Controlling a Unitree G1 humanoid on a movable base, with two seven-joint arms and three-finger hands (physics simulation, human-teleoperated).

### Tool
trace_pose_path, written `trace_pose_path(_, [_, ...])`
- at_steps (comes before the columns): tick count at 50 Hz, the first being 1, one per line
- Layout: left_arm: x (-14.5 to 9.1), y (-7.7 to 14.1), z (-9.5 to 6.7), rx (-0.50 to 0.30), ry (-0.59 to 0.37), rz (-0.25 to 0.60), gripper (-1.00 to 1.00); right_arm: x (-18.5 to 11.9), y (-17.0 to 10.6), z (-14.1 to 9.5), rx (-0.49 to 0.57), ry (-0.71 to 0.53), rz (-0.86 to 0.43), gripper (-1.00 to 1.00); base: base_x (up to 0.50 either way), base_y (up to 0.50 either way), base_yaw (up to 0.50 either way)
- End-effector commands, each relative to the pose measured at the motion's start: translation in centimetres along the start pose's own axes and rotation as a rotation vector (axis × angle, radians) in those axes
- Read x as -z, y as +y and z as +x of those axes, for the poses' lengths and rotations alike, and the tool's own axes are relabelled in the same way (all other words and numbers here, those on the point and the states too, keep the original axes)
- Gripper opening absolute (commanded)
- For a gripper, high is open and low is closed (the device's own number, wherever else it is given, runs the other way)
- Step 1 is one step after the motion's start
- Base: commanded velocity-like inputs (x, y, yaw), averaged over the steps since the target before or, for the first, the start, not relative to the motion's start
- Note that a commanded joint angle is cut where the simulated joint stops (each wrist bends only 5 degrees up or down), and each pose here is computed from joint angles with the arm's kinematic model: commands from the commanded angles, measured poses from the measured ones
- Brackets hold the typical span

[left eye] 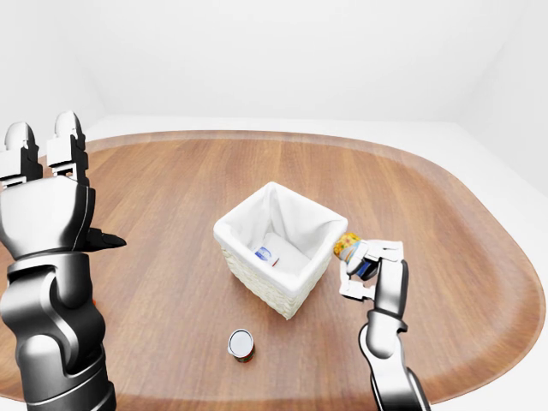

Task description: Pick up the alphabet soup and the cream cheese box, and put them in the basket.

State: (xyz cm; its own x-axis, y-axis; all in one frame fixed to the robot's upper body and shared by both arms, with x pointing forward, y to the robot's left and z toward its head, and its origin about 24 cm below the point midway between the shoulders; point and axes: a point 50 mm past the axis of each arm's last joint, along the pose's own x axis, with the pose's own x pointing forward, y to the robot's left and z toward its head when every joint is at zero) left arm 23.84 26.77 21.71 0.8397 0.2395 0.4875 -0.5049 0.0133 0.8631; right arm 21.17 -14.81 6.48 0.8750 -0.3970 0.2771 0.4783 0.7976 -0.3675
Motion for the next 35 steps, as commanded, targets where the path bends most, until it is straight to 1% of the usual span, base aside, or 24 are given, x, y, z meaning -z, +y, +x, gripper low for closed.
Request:
trace_pose_path(1, [-0.1, 0.0, 0.1, 0.002, -0.013, -0.013, 1.0, -4.2, -0.1, 1.8, 0.056, -0.121, 0.052, -1.0, 0.0, 0.0, 0.0])
trace_pose_path(7, [-0.1, 0.0, 0.1, 0.005, -0.013, -0.013, 1.0, -7.2, 0.0, 2.5, 0.088, -0.248, 0.078, -1.0, 0.0, 0.0, 0.0])
trace_pose_path(9, [0.0, 0.0, 0.1, 0.006, -0.012, -0.013, 1.0, -8.2, 0.2, 2.9, 0.104, -0.301, 0.064, -1.0, 0.0, 0.0, 0.0])
trace_pose_path(10, [0.0, 0.0, 0.1, 0.006, -0.012, -0.014, 1.0, -8.2, 0.2, 2.9, 0.105, -0.302, 0.064, -1.0, 0.0, 0.0, 0.0])
trace_pose_path(14, [0.0, 0.0, 0.1, 0.006, -0.013, -0.014, 1.0, -10.2, 1.1, 3.4, 0.115, -0.426, -0.03, -1.0, 0.0, 0.0, 0.0])
trace_pose_path(17, [-0.1, 0.0, 0.1, 0.009, -0.013, -0.012, 1.0, -10.8, 1.6, 3.6, 0.102, -0.461, -0.07, -1.0, 0.0, 0.0, 0.0])
trace_pose_path(18, [0.0, 0.0, 0.1, 0.01, -0.013, -0.01, 1.0, -10.9, 1.7, 3.8, 0.111, -0.46, -0.073, -1.0, 0.0, 0.0, 0.0])
trace_pose_path(19, [0.0, 0.1, 0.1, 0.009, -0.012, -0.009, 1.0, -11.1, 2.2, 3.8, 0.089, -0.481, -0.105, -1.0, 0.0, 0.0, 0.0])
trace_pose_path(20, [0.0, 0.1, 0.1, 0.01, -0.012, -0.009, 1.0, -11.1, 2.4, 3.9, 0.09, -0.482, -0.115, -1.0, 0.0, 0.0, 0.0])
trace_pose_path(21, [0.0, 0.1, 0.1, 0.01, -0.012, -0.01, 1.0, -11.0, 2.8, 4.0, 0.081, -0.5, -0.156, -1.0, 0.0, 0.0, 0.0])
trace_pose_path(24, [0.0, 0.0, 0.1, 0.012, -0.012, -0.012, 1.0, -10.8, 3.4, 4.3, 0.073, -0.499, -0.197, -1.0, 0.0, 0.0, 0.0])
trace_pose_path(27, [0.0, 0.1, 0.1, 0.012, -0.012, -0.013, 1.0, -10.9, 4.2, 4.2, 0.051, -0.525, -0.251, -1.0, 0.0, 0.0, 0.0])
trace_pose_path(32, [0.0, 0.1, 0.1, 0.012, -0.013, -0.015, 1.0, -9.8, 6.2, 4.8, 0.009, -0.527, -0.361, -1.0, 0.0, 0.0, 0.0])
trace_pose_path(35, [0.0, 0.2, 0.1, 0.009, -0.014, -0.018, 1.0, -9.5, 7.1, 4.6, -0.033, -0.533, -0.411, -1.0, 0.0, 0.0, 0.0])
